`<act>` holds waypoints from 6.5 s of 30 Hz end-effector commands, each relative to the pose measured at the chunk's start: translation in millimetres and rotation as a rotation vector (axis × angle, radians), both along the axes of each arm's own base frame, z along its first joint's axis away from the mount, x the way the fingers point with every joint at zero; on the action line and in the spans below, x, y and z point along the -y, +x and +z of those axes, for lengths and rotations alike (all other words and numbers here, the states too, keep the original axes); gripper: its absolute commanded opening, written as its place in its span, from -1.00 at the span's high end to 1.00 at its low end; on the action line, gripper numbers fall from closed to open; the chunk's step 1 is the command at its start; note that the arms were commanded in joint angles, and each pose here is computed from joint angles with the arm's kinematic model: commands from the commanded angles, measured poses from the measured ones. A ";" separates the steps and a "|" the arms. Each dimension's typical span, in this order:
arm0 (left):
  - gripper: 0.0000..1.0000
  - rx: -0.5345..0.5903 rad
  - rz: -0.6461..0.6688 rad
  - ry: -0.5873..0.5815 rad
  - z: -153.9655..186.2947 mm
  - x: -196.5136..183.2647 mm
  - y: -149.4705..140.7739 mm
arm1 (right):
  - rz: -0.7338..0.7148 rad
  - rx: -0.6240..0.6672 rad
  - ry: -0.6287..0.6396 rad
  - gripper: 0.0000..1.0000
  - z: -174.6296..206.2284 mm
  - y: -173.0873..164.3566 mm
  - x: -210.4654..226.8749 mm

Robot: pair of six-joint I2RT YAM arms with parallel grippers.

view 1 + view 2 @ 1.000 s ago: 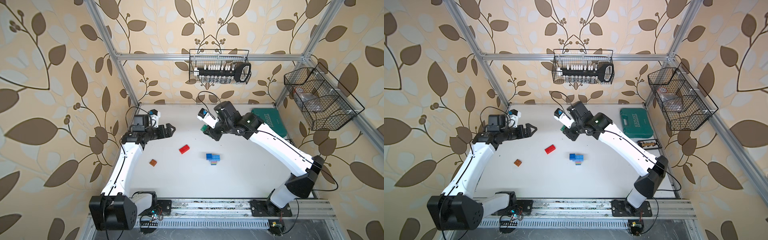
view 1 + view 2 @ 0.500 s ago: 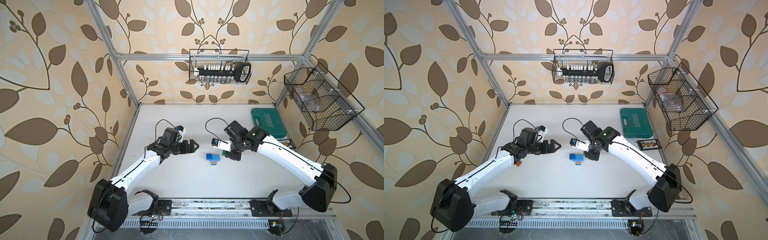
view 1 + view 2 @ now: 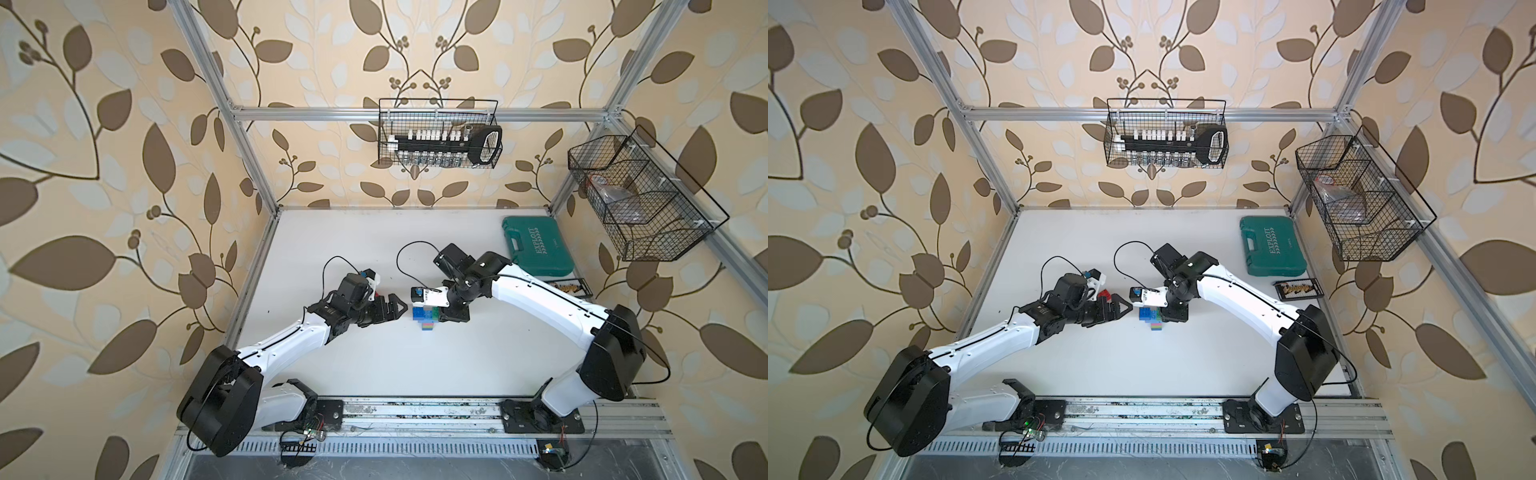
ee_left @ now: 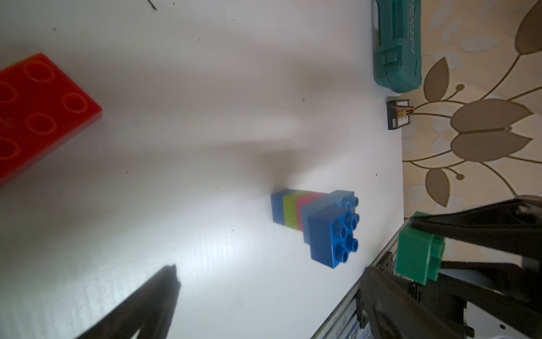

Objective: Assemble a spoon with lego
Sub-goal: Assemble the lego brick with the lego brick, then pick up the lego brick from the center of the board.

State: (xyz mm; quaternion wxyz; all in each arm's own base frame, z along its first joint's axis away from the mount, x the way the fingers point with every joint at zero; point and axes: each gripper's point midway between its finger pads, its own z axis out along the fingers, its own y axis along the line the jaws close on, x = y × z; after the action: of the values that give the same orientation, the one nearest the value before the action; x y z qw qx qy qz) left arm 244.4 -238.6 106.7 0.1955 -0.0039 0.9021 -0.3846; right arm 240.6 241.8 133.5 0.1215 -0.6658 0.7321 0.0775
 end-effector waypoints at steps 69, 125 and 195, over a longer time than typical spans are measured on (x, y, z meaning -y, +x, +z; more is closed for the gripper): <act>-0.98 -0.020 -0.054 -0.089 -14.0 25.2 -4.2 | 0.000 -0.078 -0.055 1.00 -43.5 14.9 -16.2; -0.98 0.037 -0.073 -0.021 16.7 20.5 2.0 | -0.085 -0.048 0.016 -0.44 -26.3 23.0 -26.1; -0.98 0.032 0.416 -0.135 67.3 -205.3 52.9 | 0.012 0.210 0.104 1.00 30.5 103.0 -170.7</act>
State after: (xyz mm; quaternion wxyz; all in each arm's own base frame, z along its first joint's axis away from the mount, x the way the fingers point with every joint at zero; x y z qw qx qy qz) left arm 306.6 -25.3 164.7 0.2737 -0.2199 0.8560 -0.3794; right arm 338.6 428.8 86.8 0.1798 -0.6889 0.6999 0.0566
